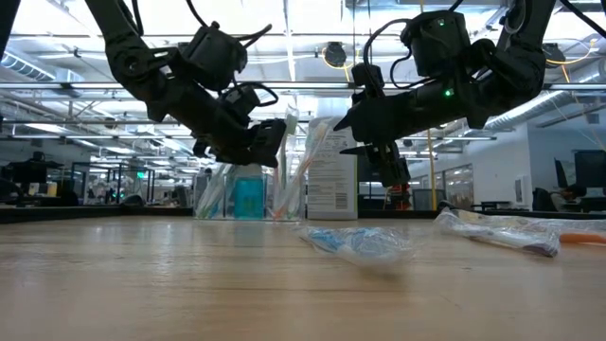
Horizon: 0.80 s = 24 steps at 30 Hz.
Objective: Pick & Place toothbrushing station
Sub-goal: Put the violet toothbrush into the transparent organizer
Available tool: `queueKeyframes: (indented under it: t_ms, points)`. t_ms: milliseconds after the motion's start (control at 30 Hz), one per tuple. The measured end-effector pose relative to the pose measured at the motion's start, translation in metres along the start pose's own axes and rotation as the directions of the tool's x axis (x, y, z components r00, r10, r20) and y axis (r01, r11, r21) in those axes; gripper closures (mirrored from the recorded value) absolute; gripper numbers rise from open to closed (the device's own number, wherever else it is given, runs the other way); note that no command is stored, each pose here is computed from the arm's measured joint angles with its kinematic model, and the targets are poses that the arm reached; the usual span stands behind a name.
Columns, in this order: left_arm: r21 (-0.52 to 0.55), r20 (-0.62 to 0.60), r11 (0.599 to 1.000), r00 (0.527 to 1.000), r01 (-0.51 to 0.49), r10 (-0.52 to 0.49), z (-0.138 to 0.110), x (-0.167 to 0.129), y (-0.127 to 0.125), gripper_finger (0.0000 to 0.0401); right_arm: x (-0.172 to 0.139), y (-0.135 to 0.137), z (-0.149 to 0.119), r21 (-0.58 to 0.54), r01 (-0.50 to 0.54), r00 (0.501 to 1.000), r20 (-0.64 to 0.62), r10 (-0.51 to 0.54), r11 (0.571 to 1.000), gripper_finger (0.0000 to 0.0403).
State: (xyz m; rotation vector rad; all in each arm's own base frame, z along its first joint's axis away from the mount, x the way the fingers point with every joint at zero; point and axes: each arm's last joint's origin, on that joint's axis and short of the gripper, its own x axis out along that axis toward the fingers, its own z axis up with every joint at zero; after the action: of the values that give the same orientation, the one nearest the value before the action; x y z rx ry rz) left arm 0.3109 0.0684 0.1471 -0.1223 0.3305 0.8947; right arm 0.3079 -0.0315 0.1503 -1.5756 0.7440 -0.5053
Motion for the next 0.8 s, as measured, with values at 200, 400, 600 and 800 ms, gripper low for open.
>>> queueKeyframes:
  t_ms: [200, 400, 600, 800]
  points:
    - [0.002, 0.001, 1.000, 1.000, 0.003, -0.003, 0.000, 0.000, 0.000, 0.0199, 0.000, 0.000, 0.000, 0.000, 0.000, 1.000, 0.000, 0.000, 1.000, 0.0227]
    - [-0.013, 0.024, 1.000, 1.000, 0.020, -0.020, 0.008, -0.007, -0.002, 0.0199, 0.000, 0.000, 0.000, 0.023, 0.000, 1.000, 0.000, 0.000, 1.000, 0.0227]
    - [-0.055, 0.125, 0.994, 0.989, 0.091, -0.083, 0.040, -0.034, -0.004, 0.0199, 0.001, -0.001, 0.001, 0.142, 0.001, 0.999, 0.035, -0.006, 0.990, 0.0227]
    - [-0.005, 0.240, 0.936, 0.909, 0.352, -0.340, 0.076, -0.079, -0.007, 0.0199, 0.002, -0.006, 0.010, 0.471, -0.107, 0.961, 0.275, -0.031, 0.876, 0.0227]
